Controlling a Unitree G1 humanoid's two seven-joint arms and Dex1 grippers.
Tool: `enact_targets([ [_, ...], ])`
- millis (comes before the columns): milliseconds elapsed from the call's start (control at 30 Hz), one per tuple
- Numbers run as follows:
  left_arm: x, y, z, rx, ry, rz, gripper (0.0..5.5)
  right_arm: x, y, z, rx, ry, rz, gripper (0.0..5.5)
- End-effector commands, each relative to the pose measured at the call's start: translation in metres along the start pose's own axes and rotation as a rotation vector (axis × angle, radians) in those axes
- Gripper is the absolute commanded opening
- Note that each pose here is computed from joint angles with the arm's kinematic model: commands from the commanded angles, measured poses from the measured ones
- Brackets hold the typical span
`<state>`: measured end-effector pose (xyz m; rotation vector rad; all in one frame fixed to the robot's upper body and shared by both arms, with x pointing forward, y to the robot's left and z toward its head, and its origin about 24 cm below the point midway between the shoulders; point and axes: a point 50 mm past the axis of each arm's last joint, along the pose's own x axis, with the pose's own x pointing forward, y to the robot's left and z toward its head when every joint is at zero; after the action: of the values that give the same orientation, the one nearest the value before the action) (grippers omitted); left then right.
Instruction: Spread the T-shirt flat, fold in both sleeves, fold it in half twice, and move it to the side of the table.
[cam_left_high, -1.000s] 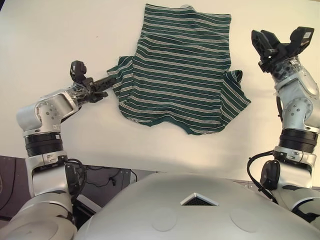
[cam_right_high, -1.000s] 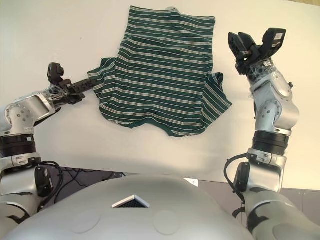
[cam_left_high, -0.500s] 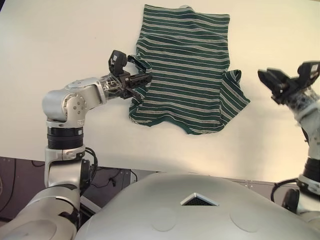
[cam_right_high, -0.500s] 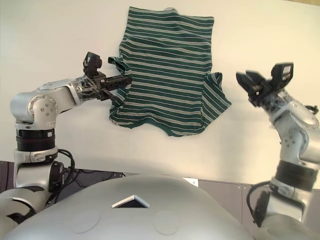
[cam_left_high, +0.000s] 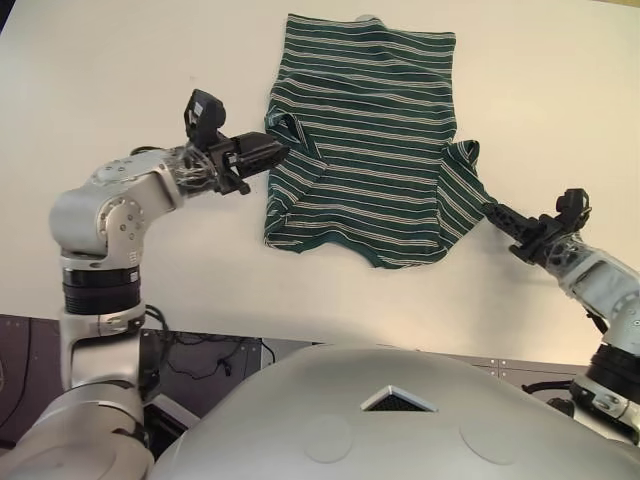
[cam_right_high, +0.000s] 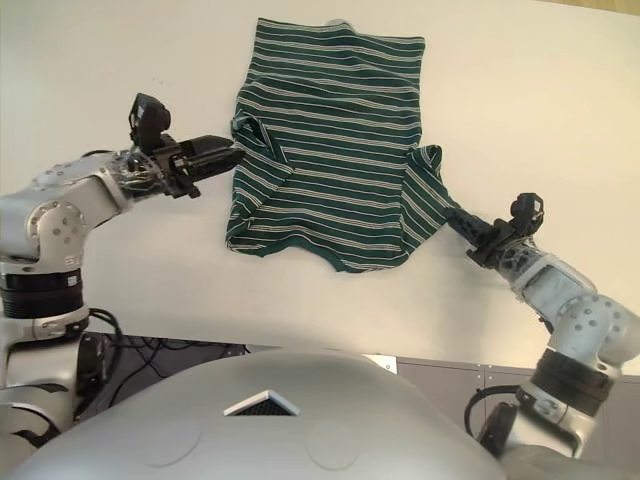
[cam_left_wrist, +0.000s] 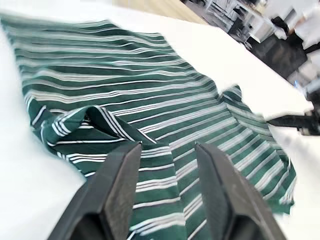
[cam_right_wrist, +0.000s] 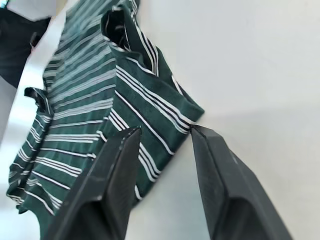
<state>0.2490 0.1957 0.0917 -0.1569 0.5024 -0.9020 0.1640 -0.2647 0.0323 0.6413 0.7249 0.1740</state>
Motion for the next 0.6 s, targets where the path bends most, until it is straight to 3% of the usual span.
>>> enact_targets([
  [33,-0.029,0.008,-0.016,0.263,0.098,-0.002,1.94,0.007,-0.006,-0.021,0.05,0.054,-0.059,1.2],
  [233,-0.055,0.008,-0.048,0.657,0.143,-0.162,1.94,0.002,0.025,-0.005,0.015,-0.07,0.085,0.13],
  [300,-0.056,0.003,-0.06,0.842,0.163,-0.242,1.94,0.002,0.042,0.002,-0.023,-0.091,0.157,0.03],
  [600,-0.051,0.003,-0.089,1.288,0.208,-0.407,1.94,0.041,0.096,-0.017,-0.686,0.069,0.267,0.03],
])
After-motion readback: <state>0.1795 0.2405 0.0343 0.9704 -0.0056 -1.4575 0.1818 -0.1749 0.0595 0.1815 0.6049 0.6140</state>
